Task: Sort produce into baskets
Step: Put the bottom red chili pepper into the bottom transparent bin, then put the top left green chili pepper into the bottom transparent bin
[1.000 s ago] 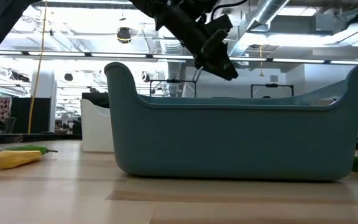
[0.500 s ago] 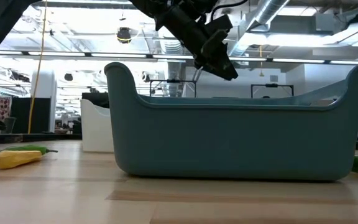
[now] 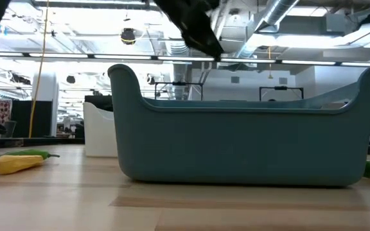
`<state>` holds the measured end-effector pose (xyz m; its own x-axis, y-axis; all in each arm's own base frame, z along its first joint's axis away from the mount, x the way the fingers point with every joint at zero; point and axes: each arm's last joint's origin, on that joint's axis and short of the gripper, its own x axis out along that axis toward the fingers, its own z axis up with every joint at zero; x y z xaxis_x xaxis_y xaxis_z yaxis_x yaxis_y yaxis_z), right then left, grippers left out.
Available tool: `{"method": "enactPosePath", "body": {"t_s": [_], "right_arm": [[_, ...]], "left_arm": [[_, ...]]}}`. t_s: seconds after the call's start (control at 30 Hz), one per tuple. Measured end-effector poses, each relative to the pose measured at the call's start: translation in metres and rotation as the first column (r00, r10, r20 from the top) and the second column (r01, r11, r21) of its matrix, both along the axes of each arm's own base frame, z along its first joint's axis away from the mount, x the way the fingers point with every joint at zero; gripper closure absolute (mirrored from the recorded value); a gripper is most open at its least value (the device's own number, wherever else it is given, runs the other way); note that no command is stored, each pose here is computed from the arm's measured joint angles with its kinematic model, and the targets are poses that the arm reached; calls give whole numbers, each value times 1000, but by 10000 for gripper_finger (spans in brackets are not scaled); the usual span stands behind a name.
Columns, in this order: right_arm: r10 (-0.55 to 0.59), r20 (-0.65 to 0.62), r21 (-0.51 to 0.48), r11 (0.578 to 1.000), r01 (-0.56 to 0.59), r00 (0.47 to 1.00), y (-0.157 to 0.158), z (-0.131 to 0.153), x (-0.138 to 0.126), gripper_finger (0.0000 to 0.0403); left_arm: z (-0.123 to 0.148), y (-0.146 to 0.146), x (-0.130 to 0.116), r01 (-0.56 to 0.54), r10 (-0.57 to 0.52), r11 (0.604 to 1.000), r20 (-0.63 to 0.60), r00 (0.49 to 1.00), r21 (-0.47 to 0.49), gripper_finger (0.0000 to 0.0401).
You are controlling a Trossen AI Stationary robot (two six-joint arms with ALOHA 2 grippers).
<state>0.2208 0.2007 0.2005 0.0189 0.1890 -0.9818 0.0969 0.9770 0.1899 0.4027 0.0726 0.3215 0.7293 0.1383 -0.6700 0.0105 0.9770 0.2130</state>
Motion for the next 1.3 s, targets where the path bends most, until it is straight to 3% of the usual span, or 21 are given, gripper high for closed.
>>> {"method": "enactPosePath", "body": {"t_s": [0.13,0.27,0.47,0.67,0.77,1.07,1.3], "right_arm": [[-7,146,-24,1000,10,989,-25,39,2,350],[17,333,-152,988,36,943,-59,69,1,350],[68,519,-382,910,160,852,-113,100,4,349],[21,509,-447,861,243,861,-167,108,11,349],[25,470,-475,850,229,883,-187,105,16,344],[-7,347,-553,806,211,938,-237,84,35,287],[-72,252,-560,802,206,965,-262,61,46,230]], "left_arm": [[22,-13,-26,20,-20,1000,-48,999,-9,186],[38,-29,-52,35,-39,999,-112,993,-37,186],[53,-58,-92,36,-61,994,-249,967,-104,186],[50,-86,-113,-30,-43,984,-392,919,-178,186],[43,-99,-117,-43,-46,981,-443,895,-189,186],[-4,-132,-125,-94,-33,978,-584,811,-186,186],[-55,-149,-136,-215,51,963,-672,739,-164,186]]}}
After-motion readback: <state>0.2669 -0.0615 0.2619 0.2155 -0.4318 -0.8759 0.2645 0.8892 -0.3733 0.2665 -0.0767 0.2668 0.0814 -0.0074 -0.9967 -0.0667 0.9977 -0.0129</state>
